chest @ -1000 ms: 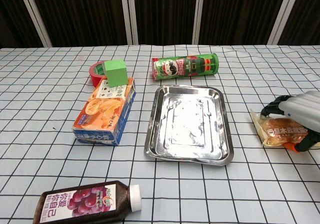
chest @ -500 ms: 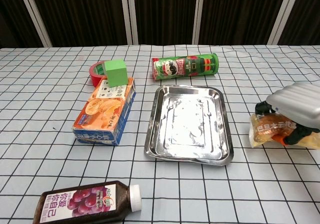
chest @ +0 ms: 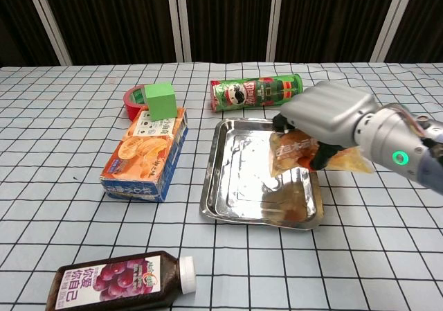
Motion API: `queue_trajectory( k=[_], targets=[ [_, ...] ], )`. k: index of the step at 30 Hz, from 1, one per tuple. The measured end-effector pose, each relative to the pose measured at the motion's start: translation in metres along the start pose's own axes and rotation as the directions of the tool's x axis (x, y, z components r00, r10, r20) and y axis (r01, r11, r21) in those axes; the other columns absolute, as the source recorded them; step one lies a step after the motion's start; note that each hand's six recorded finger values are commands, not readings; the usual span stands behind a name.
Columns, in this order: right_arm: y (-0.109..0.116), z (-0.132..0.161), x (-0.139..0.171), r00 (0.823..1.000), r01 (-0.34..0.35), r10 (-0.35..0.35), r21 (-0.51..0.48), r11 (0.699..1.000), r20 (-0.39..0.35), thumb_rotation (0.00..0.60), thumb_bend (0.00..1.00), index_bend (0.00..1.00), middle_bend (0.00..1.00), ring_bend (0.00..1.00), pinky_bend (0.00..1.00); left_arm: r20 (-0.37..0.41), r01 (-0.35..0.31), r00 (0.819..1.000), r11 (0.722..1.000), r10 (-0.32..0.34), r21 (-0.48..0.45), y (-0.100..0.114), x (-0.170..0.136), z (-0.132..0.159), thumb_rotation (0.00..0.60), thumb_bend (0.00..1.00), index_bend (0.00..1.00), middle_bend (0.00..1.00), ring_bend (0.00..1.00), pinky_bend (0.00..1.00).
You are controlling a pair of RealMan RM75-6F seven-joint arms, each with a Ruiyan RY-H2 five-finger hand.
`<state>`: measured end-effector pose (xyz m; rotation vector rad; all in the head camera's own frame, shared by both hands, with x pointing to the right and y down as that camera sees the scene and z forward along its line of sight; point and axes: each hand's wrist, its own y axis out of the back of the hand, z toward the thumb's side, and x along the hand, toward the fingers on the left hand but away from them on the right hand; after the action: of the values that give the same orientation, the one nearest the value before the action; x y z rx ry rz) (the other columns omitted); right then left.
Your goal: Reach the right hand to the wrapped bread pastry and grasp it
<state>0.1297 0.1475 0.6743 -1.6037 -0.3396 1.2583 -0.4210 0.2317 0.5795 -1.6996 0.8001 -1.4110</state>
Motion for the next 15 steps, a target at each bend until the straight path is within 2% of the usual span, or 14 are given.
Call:
queue_trajectory(
  k=[3, 5, 7, 8, 9, 10, 12, 15],
  targets=[
    [0.005, 0.021, -0.014, 1.000, -0.009, 0.009, -0.007, 1.000, -0.012, 0.600, 0.46, 0.53, 0.47, 0.35, 0.49, -0.001, 0.000, 1.000, 1.000, 0.000, -0.005, 0.001, 0.000, -0.002, 0.600, 0.08, 0.00, 0.00, 0.00, 0.09],
    [0.007, 0.032, -0.020, 1.000, -0.013, 0.013, -0.010, 1.000, -0.015, 0.600, 0.46, 0.44, 0.44, 0.35, 0.49, 0.000, 0.000, 1.000, 1.000, 0.000, -0.006, 0.001, 0.000, -0.002, 0.600, 0.08, 0.00, 0.00, 0.00, 0.09],
    [0.007, 0.042, -0.026, 1.000, -0.016, 0.016, -0.005, 1.000, -0.013, 0.600, 0.46, 0.22, 0.34, 0.29, 0.47, 0.002, 0.000, 1.000, 1.000, 0.000, -0.007, 0.001, 0.000, -0.002, 0.600, 0.08, 0.00, 0.00, 0.00, 0.09],
    [0.007, 0.044, -0.028, 1.000, -0.016, 0.016, 0.000, 1.000, -0.009, 0.600, 0.46, 0.14, 0.28, 0.24, 0.45, 0.003, 0.001, 1.000, 1.000, -0.001, -0.008, 0.001, 0.000, -0.002, 0.600, 0.08, 0.00, 0.00, 0.00, 0.09],
    [0.007, 0.046, -0.029, 1.000, -0.014, 0.014, 0.006, 1.000, -0.003, 0.600, 0.46, 0.05, 0.19, 0.15, 0.41, 0.004, 0.001, 1.000, 1.000, -0.001, -0.009, 0.002, 0.000, -0.002, 0.600, 0.08, 0.00, 0.00, 0.00, 0.09],
    [0.007, 0.047, -0.029, 1.000, -0.013, 0.013, 0.010, 1.000, 0.002, 0.600, 0.45, 0.00, 0.10, 0.07, 0.35, 0.004, 0.000, 1.000, 1.000, 0.000, -0.009, 0.002, 0.000, -0.002, 0.600, 0.08, 0.00, 0.00, 0.00, 0.09],
    [0.006, 0.047, -0.028, 1.000, -0.015, 0.015, 0.016, 1.000, 0.016, 0.600, 0.41, 0.00, 0.02, 0.00, 0.27, 0.004, 0.000, 1.000, 1.000, 0.000, -0.009, 0.002, 0.000, -0.003, 0.600, 0.08, 0.00, 0.00, 0.00, 0.09],
    [0.007, 0.047, -0.025, 0.999, -0.026, 0.025, 0.018, 1.000, 0.039, 0.600, 0.34, 0.00, 0.00, 0.00, 0.21, 0.006, 0.001, 1.000, 1.000, -0.001, -0.008, 0.001, 0.001, -0.002, 0.600, 0.08, 0.00, 0.00, 0.00, 0.09]
  ],
)
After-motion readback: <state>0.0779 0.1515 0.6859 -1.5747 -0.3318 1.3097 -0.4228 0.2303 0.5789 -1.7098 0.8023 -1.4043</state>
